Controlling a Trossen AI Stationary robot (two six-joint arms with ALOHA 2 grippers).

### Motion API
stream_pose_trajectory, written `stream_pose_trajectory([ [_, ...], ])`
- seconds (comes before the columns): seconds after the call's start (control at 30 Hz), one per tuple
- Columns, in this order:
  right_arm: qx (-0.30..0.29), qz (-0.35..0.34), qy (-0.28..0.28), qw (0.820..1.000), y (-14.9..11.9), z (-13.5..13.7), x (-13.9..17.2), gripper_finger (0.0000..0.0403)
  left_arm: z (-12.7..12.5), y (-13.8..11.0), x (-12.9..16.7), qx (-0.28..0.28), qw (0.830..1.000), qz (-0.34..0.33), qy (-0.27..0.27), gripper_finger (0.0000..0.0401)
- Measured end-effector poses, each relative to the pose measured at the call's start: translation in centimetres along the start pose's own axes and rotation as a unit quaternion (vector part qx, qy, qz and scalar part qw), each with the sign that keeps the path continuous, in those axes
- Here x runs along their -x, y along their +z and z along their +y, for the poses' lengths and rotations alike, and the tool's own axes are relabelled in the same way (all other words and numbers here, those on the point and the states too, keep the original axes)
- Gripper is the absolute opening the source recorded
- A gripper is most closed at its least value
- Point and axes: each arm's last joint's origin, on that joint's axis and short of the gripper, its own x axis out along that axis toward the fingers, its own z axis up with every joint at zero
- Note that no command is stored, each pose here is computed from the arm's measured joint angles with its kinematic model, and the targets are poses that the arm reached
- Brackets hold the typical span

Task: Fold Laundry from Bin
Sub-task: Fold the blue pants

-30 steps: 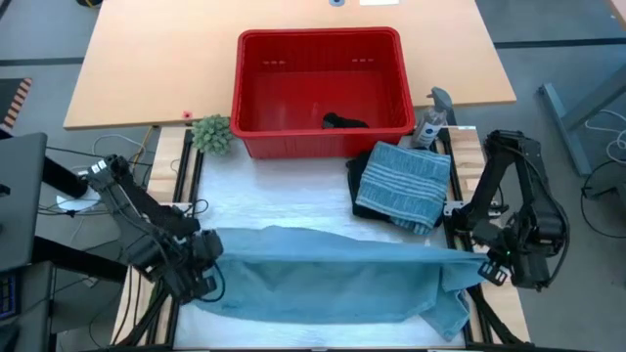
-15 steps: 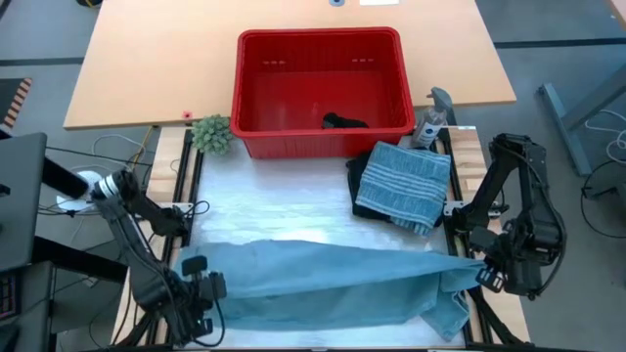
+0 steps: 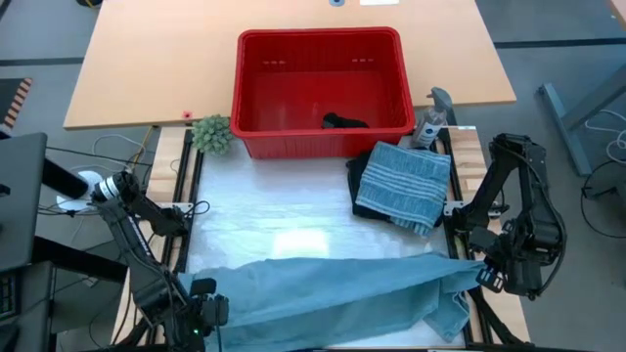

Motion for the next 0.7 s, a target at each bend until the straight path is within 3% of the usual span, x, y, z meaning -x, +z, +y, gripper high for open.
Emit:
stream_pose_trajectory([
  [0.2, 0.002, 0.0, 0.0, 1.0, 0.0, 0.0, 0.0, 0.0021, 0.2, -0.1, 0.0, -0.011, 1.0, 0.009, 0.006, 0.0012],
  [0.6, 0.011, 0.015, -0.01, 1.0, -0.1, -0.1, 0.0, 0.0021, -1.5, 0.3, 0.2, -0.01, 0.991, 0.065, -0.12, 0.0151],
  [0.7, 0.012, 0.021, -0.012, 1.0, -0.1, -0.1, 0.0, 0.0021, -1.5, 0.3, 0.1, -0.013, 0.992, 0.055, -0.116, 0.017],
])
